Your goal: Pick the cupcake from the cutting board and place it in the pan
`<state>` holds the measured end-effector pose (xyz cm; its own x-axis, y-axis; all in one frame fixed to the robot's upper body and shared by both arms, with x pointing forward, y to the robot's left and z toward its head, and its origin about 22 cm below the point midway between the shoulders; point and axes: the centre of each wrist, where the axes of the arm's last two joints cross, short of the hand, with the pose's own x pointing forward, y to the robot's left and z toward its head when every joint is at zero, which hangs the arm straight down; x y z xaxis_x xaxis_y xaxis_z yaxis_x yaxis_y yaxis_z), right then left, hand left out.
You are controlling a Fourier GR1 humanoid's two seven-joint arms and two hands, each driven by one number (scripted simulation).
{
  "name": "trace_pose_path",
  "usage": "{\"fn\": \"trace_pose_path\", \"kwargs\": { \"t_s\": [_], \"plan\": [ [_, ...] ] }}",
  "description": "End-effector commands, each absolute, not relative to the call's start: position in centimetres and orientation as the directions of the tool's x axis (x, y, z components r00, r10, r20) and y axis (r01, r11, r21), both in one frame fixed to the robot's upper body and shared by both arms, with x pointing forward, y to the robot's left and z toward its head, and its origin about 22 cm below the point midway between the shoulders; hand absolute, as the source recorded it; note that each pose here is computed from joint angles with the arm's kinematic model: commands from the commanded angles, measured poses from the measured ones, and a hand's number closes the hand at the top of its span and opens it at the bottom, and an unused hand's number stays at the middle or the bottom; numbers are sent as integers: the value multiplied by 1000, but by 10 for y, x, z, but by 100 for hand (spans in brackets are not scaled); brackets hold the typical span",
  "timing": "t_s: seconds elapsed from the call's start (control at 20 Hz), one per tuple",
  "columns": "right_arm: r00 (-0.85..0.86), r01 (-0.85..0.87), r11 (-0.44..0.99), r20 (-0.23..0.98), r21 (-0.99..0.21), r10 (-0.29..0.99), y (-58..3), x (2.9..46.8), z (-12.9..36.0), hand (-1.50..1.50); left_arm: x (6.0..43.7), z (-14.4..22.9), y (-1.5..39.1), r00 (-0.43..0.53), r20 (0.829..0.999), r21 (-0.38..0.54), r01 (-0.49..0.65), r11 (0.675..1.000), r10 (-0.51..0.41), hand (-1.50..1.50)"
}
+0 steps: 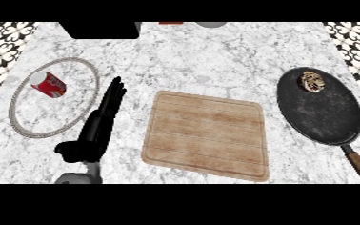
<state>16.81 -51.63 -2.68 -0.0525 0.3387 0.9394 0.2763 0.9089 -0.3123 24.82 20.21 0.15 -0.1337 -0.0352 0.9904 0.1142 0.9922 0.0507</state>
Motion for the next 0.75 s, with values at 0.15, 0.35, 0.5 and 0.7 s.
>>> {"fn": "trace_pose_path", "kwargs": {
  "t_s": [0.15,0.35,0.5,0.7],
  "plan": [
    [-16,297,877,917,-377,399,-516,174,-18,-150,234,15,194,-124,991,62,116,991,-47,0],
    [12,292,875,916,-386,400,-527,146,-20,-150,249,-3,193,-133,991,46,124,991,-30,0],
    [-25,290,870,905,-400,424,-529,135,-23,-150,254,7,199,-132,991,55,113,992,-40,0],
    [-8,316,826,870,-466,494,-508,146,-16,-150,231,4,193,-122,992,58,116,992,-43,0]
  ]
}}
